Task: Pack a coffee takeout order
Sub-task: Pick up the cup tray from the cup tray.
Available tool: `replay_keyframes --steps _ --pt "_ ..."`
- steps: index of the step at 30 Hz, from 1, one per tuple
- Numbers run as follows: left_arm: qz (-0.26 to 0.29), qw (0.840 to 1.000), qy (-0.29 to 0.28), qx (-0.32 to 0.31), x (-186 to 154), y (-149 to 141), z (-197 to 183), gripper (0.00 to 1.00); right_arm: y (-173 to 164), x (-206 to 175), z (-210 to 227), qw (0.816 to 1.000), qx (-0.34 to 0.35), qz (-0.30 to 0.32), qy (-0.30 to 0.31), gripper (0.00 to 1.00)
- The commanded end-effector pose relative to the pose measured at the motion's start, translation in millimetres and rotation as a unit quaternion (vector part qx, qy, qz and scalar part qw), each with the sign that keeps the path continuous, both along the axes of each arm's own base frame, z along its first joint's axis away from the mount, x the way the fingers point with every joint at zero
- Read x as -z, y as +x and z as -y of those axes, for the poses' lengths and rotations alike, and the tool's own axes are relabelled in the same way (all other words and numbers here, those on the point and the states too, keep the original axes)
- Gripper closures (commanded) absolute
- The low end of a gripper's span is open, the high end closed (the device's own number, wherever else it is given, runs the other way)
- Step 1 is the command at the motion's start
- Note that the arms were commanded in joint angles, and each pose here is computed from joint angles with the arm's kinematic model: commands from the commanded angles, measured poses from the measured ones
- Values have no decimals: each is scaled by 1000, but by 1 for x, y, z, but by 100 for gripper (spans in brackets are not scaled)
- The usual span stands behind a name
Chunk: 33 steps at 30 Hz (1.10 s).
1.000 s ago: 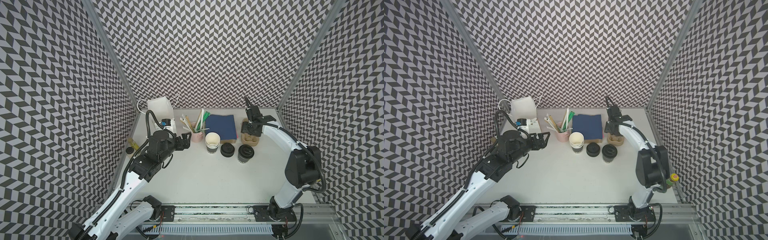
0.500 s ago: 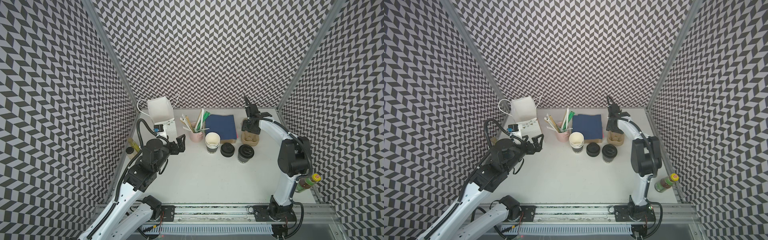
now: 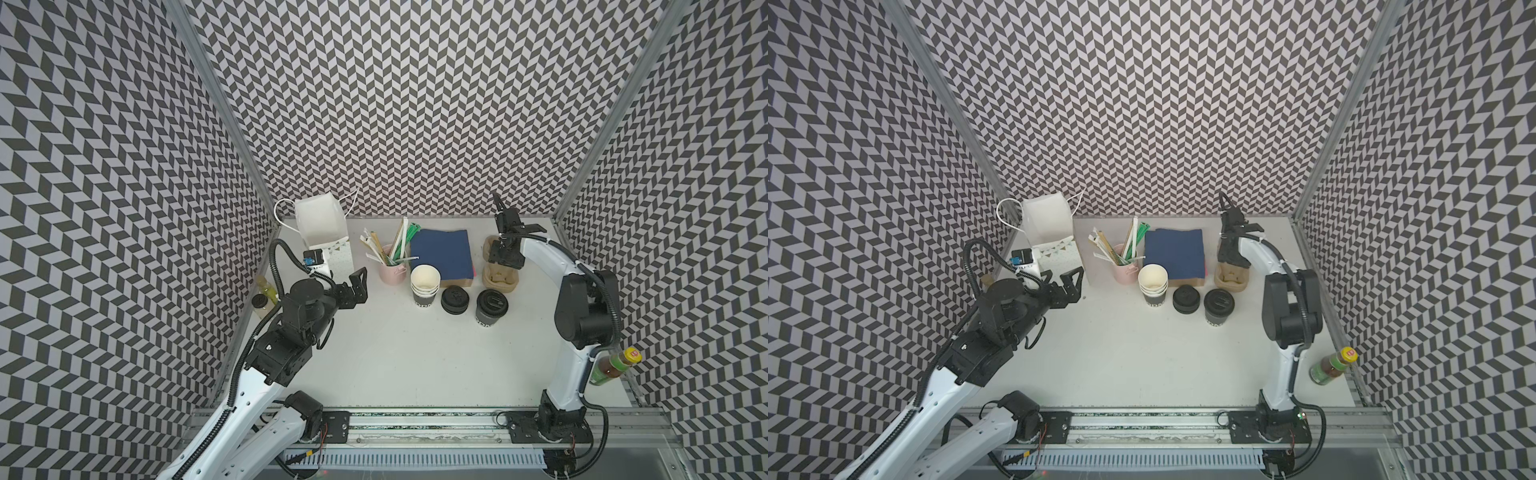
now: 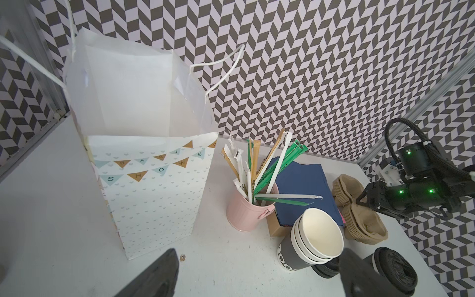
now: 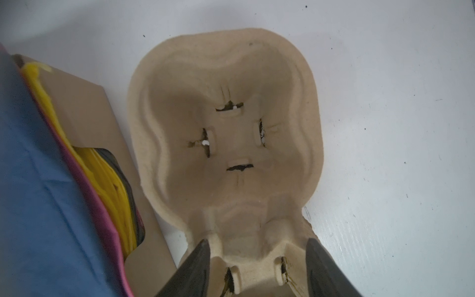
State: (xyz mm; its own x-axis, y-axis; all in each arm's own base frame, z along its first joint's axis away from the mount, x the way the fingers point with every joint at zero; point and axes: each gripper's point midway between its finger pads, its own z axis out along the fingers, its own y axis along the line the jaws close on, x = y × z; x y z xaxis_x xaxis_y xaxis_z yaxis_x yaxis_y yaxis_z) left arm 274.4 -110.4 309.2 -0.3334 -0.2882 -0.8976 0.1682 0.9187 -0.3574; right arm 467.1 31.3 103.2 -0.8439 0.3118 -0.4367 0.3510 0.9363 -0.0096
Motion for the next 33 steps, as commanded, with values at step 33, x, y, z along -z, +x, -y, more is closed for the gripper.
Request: replay_keyframes --steps 33 --pt "3 1000 13 -11 3 0 -6 3 12 15 -11 1000 -18 -9 10 59"
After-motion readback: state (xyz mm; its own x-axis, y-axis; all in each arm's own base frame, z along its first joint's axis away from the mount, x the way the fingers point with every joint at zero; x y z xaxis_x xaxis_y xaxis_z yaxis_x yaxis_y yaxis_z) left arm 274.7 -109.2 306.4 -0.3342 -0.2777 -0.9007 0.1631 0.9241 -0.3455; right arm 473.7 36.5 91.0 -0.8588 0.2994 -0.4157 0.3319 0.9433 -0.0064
